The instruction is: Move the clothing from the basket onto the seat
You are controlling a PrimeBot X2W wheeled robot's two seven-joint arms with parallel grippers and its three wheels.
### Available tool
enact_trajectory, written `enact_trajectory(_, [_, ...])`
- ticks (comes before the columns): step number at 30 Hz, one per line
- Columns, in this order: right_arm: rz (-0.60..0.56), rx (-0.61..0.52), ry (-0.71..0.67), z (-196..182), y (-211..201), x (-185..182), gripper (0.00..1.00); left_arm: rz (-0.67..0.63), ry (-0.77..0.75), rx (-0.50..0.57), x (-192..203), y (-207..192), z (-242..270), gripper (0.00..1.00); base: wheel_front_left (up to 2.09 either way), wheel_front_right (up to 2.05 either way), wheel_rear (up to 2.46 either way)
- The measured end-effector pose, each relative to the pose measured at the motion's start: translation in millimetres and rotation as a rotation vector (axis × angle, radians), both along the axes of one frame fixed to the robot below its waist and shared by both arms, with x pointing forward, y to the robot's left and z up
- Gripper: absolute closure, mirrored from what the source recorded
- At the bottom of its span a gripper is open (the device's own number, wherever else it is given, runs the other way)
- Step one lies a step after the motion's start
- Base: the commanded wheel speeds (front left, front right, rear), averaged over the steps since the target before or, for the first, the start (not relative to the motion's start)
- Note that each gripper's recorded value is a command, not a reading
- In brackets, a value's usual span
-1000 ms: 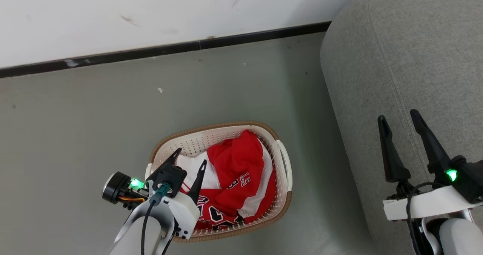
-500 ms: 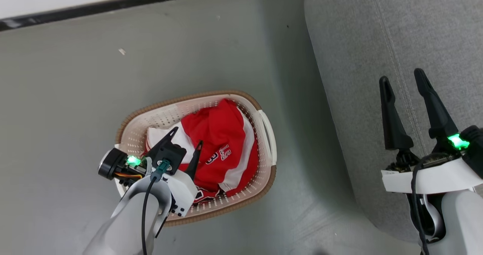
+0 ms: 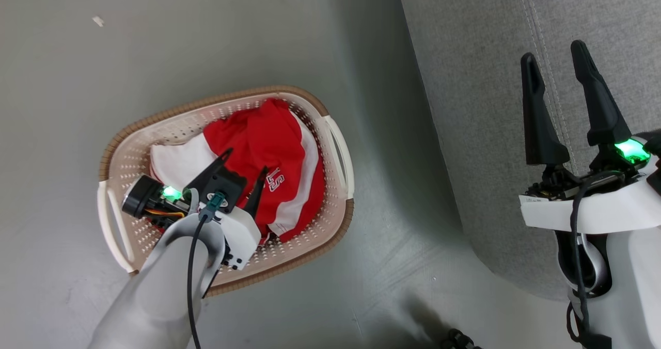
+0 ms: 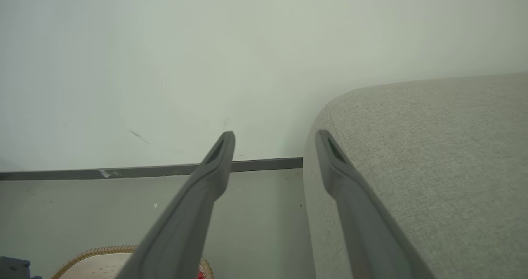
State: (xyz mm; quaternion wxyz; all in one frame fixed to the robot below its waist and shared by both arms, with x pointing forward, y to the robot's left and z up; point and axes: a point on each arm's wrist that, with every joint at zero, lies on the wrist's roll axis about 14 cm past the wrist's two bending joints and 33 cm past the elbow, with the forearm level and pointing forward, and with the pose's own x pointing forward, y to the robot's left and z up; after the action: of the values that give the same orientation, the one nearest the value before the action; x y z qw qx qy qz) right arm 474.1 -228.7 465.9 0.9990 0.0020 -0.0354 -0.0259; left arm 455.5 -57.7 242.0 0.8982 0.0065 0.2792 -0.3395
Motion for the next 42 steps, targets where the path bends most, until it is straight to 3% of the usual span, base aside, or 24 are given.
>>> enact_trajectory(18, [-0.015, -0.008, 0.037, -26.7, -12.8, 21.0, 0.0, -0.08, 0.068, 0.019, 6.2, -20.1, -67.7, 0.0, 0.0, 0.0, 0.0])
enact_trajectory(33, [-0.017, -0.022, 0.061, -43.8, -19.8, 34.5, 0.0, -0.054, 0.119, 0.039, 14.8, -21.0, -108.6, 0.0, 0.0, 0.0, 0.0])
enact_trajectory(34, [-0.017, -0.023, 0.06, -44.2, -20.2, 36.0, 0.0, -0.054, 0.123, 0.036, 13.7, -22.1, -110.2, 0.13, 0.0, 0.0, 0.0])
enact_trajectory(35, [-0.017, -0.022, 0.059, -44.5, -20.6, 36.7, 0.0, -0.055, 0.127, 0.033, 12.3, -23.3, -111.6, 0.58, 0.0, 0.0, 0.0])
enact_trajectory(36, [-0.018, -0.022, 0.064, -46.2, -20.9, 36.5, 0.0, -0.056, 0.132, 0.03, 11.2, -24.3, -112.9, 0.91, 0.0, 0.0, 0.0])
enact_trajectory(37, [-0.02, -0.023, 0.07, -48.4, -21.7, 36.0, 0.0, -0.057, 0.137, 0.027, 10.0, -25.5, -114.1, 1.0, 0.0, 0.0, 0.0])
enact_trajectory(42, [-0.023, -0.033, 0.066, -48.5, -24.9, 41.0, 0.0, -0.062, 0.126, -0.002, 14.1, -33.3, -112.9, 1.0, 0.0, 0.0, 0.0])
